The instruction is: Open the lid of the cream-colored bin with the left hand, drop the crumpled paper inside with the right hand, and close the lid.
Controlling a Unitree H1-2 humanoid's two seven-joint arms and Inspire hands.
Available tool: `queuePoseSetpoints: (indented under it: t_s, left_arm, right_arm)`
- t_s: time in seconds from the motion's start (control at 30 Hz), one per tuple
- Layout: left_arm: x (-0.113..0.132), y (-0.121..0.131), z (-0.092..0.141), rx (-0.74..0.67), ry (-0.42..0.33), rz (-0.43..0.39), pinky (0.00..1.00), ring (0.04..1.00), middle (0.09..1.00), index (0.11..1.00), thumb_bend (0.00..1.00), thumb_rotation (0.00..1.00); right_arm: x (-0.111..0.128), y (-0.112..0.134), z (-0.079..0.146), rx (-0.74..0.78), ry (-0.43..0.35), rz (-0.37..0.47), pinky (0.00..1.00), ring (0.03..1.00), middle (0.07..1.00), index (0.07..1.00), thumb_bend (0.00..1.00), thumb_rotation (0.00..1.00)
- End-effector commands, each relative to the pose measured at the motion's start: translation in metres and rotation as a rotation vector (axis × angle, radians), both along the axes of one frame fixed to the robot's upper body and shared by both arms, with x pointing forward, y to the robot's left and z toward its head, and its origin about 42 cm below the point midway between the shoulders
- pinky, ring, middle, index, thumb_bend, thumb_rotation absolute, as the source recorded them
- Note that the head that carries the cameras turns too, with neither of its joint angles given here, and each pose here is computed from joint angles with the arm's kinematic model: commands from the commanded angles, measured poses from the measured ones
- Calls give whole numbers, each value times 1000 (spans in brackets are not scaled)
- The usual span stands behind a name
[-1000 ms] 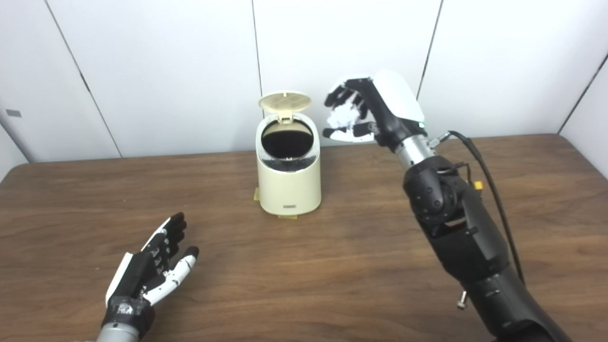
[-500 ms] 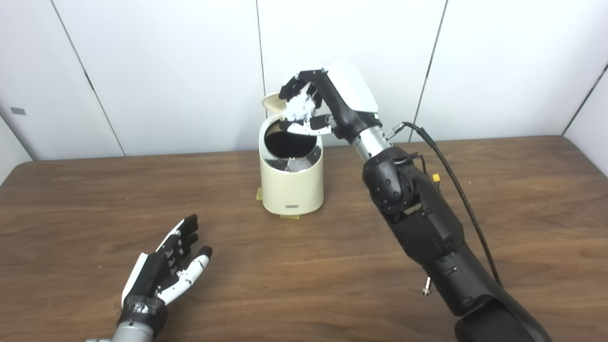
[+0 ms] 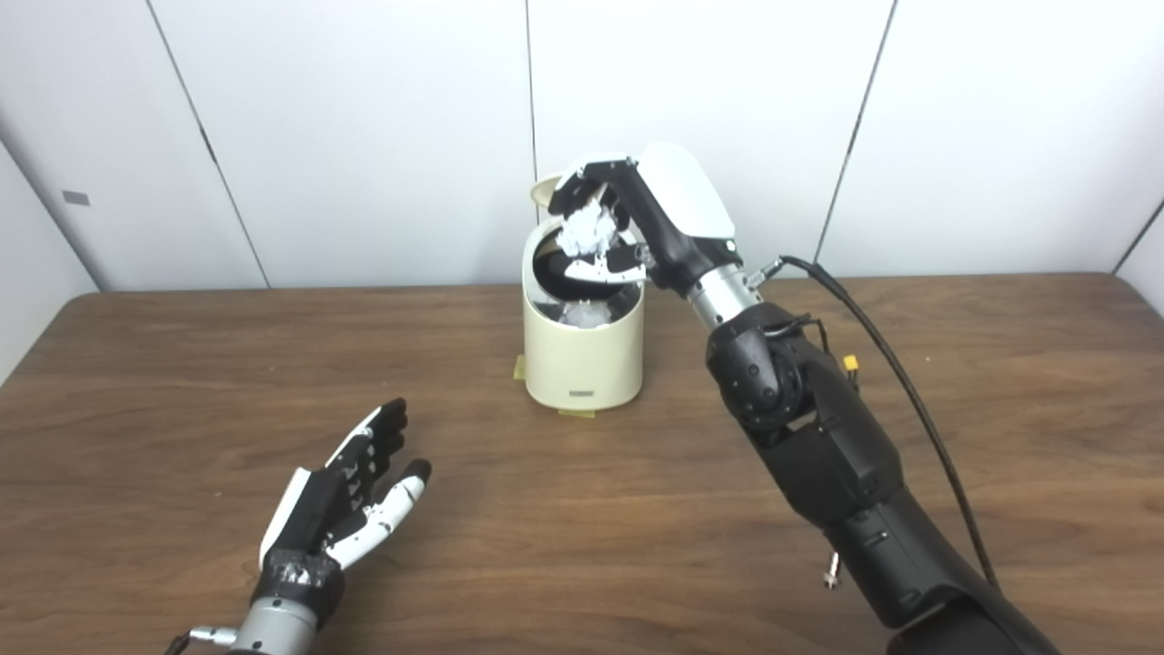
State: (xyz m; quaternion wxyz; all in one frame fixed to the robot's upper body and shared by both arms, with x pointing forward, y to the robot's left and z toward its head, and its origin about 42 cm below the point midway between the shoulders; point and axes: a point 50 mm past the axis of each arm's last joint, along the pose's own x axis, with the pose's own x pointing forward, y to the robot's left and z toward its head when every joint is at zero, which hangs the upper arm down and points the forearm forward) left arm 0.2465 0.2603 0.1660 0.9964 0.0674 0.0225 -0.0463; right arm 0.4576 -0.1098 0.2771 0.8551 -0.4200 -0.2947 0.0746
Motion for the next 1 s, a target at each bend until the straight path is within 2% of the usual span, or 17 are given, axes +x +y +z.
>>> queuePoseSetpoints:
  t_s: [0.0, 0.6, 0.87, 0.97]
  left_arm:
    - [8, -2, 20, 13, -101, -11, 1000, 954, 941, 947, 432, 277]
    - [3, -3, 29, 23, -117, 2, 977, 942, 936, 946, 436, 276]
    - [3, -4, 29, 30, -116, 0, 983, 944, 935, 945, 434, 267]
    - [4, -4, 28, 26, -115, -5, 992, 947, 939, 945, 432, 264]
  right_arm:
    - [5, 1, 29, 38, -90, 14, 307, 395, 511, 503, 495, 0]
    - [17, -18, 0, 25, -13, -62, 305, 395, 515, 520, 494, 0]
    - [17, -19, -5, 34, -3, -40, 431, 395, 504, 573, 494, 0]
    - [17, -18, -5, 32, 7, -47, 350, 405, 507, 575, 492, 0]
